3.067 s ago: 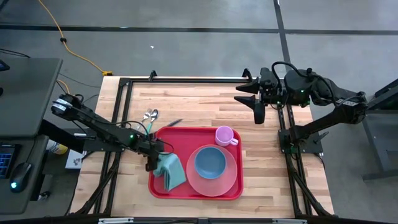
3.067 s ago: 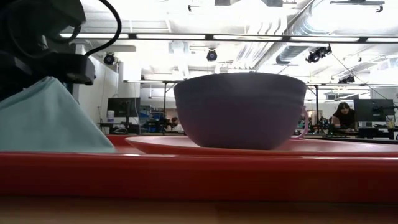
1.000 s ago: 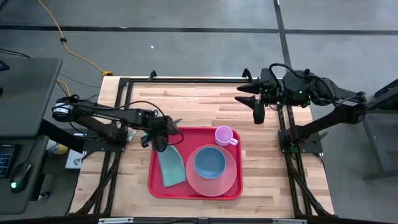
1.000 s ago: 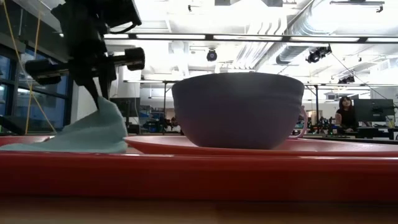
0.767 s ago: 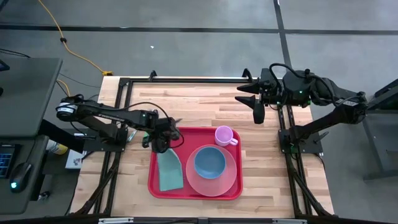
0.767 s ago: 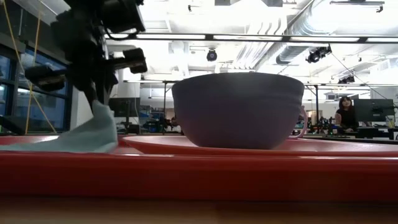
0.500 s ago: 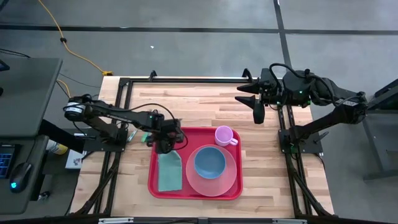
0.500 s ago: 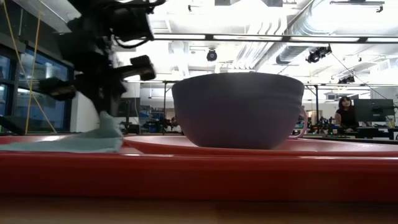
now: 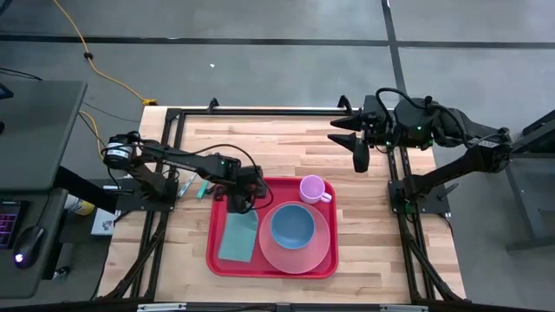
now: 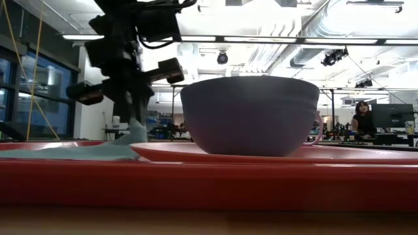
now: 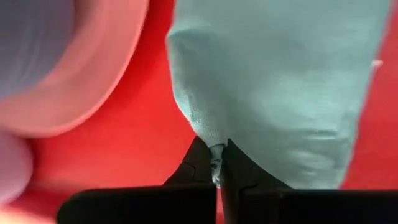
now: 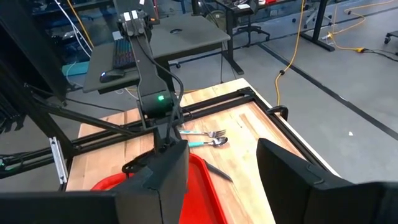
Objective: Set up tray
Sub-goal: Put the blue napkin into the pink serving tray
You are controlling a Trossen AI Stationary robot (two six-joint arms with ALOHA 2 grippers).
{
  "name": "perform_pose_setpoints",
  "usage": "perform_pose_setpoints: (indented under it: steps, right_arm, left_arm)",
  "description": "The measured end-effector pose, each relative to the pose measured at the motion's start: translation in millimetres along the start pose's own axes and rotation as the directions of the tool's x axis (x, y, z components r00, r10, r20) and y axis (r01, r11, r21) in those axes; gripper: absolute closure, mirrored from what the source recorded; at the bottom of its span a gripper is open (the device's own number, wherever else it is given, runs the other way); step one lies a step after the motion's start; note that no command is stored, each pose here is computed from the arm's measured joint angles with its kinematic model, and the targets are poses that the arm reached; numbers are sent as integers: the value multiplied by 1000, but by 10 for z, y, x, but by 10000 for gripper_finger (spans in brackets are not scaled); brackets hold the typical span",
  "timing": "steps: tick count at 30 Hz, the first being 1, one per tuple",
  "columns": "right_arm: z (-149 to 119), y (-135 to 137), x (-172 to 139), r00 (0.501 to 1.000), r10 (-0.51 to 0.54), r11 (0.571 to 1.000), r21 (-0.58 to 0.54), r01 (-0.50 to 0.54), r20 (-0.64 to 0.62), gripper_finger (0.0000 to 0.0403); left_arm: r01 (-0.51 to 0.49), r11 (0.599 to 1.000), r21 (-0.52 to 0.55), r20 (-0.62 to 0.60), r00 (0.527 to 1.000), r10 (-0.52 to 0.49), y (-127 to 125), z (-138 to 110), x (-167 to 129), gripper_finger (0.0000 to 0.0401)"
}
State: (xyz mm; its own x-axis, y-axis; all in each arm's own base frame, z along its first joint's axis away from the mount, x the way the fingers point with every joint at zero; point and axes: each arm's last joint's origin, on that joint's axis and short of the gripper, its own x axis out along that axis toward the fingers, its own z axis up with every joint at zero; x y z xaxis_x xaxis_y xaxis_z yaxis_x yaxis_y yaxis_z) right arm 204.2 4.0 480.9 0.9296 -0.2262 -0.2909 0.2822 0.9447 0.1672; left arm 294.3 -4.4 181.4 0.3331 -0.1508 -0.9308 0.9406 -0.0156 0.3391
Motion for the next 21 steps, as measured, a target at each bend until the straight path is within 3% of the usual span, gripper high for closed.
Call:
perform_pose_setpoints:
  steps: [5,12,17,21]
  right_arm:
    - [-4,1,0,1000,4,1000,-2,-4,-4,233]
    - [-10,0,0,1000,4,1000,-6,-4,-11,233]
    - [-16,-2,0,1000,3,1000,-8,-3,-17,233]
    - [-16,-2,0,1000,2,1000,-8,-2,-18,233]
  left_arm:
    - [-54,992,-113,-85,995,45,44,-25,-3,297]
    - [-90,949,-302,-111,992,59,57,-33,-4,178]
    - [-117,935,-335,-165,984,64,63,-48,-6,138]
    - [-174,882,-439,-257,964,62,62,-75,-12,130]
